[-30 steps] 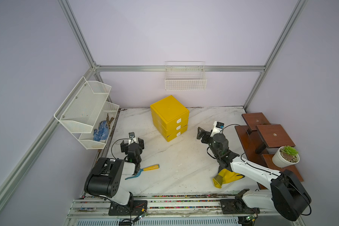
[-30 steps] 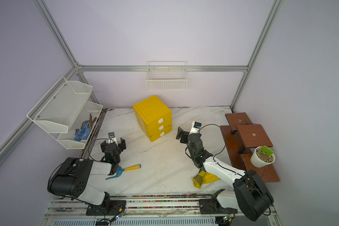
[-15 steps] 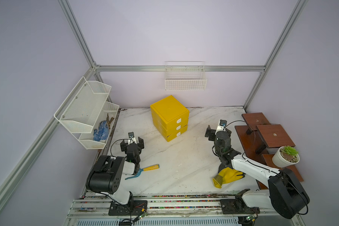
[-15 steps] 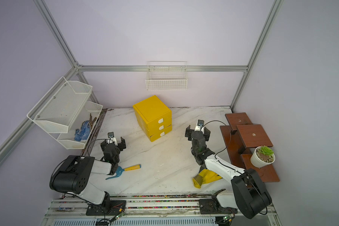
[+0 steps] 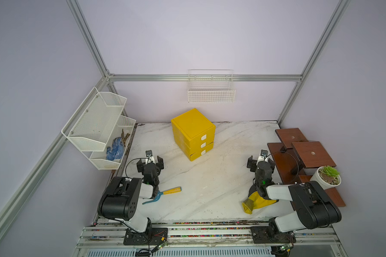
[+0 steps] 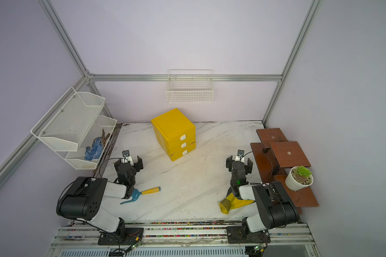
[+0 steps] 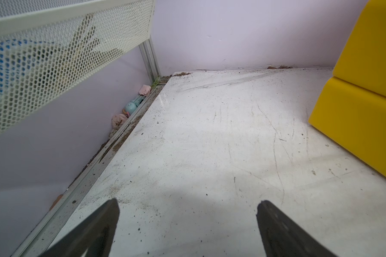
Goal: Place the transparent tape into the drawer according to color
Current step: Reset both arms
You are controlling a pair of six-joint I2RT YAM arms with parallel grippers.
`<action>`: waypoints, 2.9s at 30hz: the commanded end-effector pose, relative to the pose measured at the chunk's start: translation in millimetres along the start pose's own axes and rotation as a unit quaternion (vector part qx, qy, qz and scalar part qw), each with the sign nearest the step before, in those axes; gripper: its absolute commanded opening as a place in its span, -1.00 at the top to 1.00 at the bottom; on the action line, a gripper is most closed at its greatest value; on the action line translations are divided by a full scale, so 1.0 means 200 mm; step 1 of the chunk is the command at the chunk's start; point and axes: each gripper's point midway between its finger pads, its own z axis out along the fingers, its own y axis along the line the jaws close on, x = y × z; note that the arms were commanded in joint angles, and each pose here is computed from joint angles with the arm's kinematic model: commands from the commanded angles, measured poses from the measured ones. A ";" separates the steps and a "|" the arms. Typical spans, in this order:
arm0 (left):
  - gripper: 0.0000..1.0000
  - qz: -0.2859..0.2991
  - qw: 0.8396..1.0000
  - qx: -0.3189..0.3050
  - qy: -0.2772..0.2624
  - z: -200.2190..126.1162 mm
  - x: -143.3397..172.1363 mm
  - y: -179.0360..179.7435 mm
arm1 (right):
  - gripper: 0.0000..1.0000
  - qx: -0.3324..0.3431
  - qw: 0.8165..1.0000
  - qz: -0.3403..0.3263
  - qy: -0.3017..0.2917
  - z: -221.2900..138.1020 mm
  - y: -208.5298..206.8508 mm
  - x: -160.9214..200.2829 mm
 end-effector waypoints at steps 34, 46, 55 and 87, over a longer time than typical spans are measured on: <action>-1.00 -0.015 1.000 0.002 -0.018 0.02 -0.07 0.00 | -1.00 -0.082 0.994 0.042 -0.057 0.02 0.06 -0.10; -1.00 -0.015 1.000 0.002 -0.018 0.02 -0.07 0.00 | -1.00 -0.082 0.994 0.042 -0.056 0.02 0.06 -0.09; -1.00 -0.015 1.000 0.002 -0.018 0.02 -0.07 0.00 | -1.00 -0.082 0.994 0.042 -0.056 0.02 0.06 -0.10; -1.00 -0.015 1.000 0.002 -0.018 0.02 -0.07 0.00 | -1.00 -0.083 0.994 0.042 -0.057 0.02 0.06 -0.10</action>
